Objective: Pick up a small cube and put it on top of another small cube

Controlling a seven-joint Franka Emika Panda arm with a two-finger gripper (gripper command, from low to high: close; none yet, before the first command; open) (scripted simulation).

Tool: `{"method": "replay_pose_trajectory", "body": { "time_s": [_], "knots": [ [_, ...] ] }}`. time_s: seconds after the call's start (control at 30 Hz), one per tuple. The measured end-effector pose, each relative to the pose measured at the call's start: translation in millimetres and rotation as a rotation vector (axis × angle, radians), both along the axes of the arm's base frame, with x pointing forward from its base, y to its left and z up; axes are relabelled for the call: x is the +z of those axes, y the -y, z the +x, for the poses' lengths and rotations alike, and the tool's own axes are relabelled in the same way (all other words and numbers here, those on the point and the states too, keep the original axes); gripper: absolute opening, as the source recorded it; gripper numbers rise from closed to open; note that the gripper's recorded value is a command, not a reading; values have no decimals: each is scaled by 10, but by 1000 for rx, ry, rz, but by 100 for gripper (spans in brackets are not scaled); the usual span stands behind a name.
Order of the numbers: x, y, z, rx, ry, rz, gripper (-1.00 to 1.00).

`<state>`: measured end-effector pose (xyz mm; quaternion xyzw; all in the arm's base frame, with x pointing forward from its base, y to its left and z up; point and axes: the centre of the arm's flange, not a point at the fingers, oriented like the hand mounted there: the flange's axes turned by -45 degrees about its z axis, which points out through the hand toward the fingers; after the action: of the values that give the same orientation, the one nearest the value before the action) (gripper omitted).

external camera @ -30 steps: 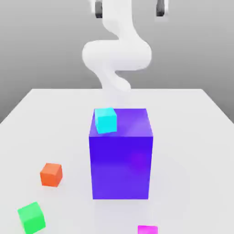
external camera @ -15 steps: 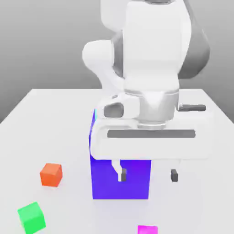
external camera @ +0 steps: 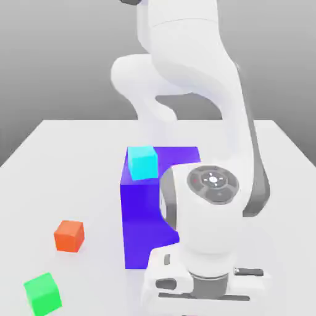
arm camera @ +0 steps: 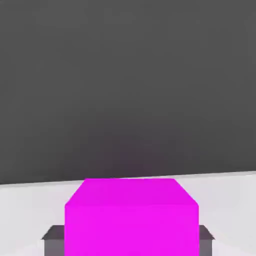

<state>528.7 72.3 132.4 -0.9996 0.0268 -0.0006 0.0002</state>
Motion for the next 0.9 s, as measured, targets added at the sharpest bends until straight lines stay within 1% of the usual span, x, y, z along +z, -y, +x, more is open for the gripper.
{"method": "replay_pose_trajectory", "body": {
  "time_s": [0.07, 0.2, 0.37, 0.5, 0.6, 0.63, 0.83, 0.9],
  "knots": [
    [-3, 0, -1, 0, -1, 0, -100],
    [478, 4, 0, -1, -1, 0, -100],
    [786, 1183, -61, -181, -3, -11, -100],
    [947, 2191, -346, -347, -3, -5, -100],
    [681, 2808, -563, -451, -1, 1, -100],
    [550, 2868, -594, -462, -1, 1, 100],
    [485, 2897, -611, -468, -1, 0, 100],
    [623, 2921, -613, -471, -1, 0, 100]
  ]
}}
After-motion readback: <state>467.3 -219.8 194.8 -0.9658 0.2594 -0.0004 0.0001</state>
